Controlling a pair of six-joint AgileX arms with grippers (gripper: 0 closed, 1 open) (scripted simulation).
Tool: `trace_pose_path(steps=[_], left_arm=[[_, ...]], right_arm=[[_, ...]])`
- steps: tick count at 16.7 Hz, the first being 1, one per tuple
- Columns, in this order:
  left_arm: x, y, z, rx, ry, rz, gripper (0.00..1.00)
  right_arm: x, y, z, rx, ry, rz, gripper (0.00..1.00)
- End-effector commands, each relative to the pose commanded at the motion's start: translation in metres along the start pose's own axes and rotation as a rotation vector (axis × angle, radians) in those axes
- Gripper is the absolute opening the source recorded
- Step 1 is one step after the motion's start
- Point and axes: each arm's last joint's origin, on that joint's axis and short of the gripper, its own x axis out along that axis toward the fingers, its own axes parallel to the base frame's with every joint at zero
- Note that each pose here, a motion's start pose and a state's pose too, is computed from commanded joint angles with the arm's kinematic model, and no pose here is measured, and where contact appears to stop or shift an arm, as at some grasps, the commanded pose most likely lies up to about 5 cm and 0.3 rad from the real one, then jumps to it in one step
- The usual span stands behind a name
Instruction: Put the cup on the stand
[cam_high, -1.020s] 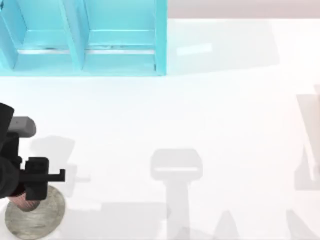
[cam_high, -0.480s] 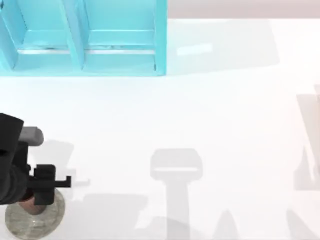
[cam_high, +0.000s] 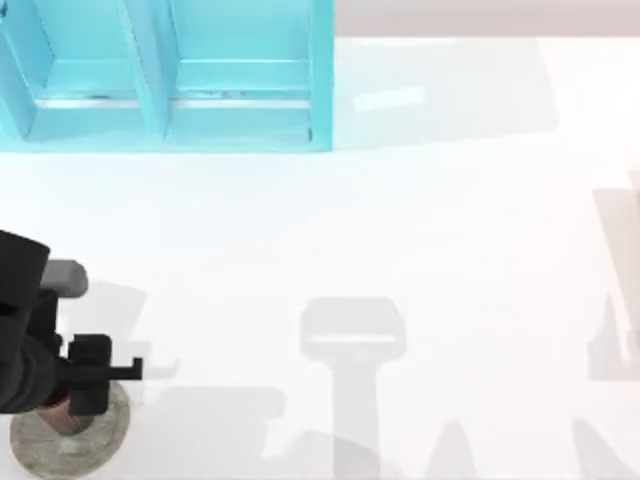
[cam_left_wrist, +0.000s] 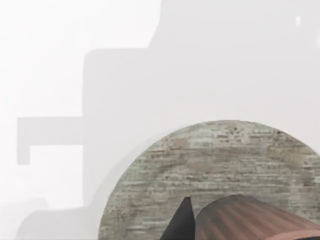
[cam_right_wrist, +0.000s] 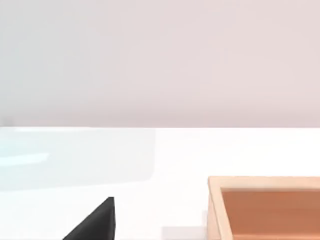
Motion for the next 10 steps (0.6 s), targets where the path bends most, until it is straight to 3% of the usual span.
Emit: trace_pose_path(steps=[10], left_arm=[[0.0,0.0,0.0,0.0,0.0,0.0,0.98]], right_arm=[[0.0,0.0,0.0,0.0,0.0,0.0,1.0]])
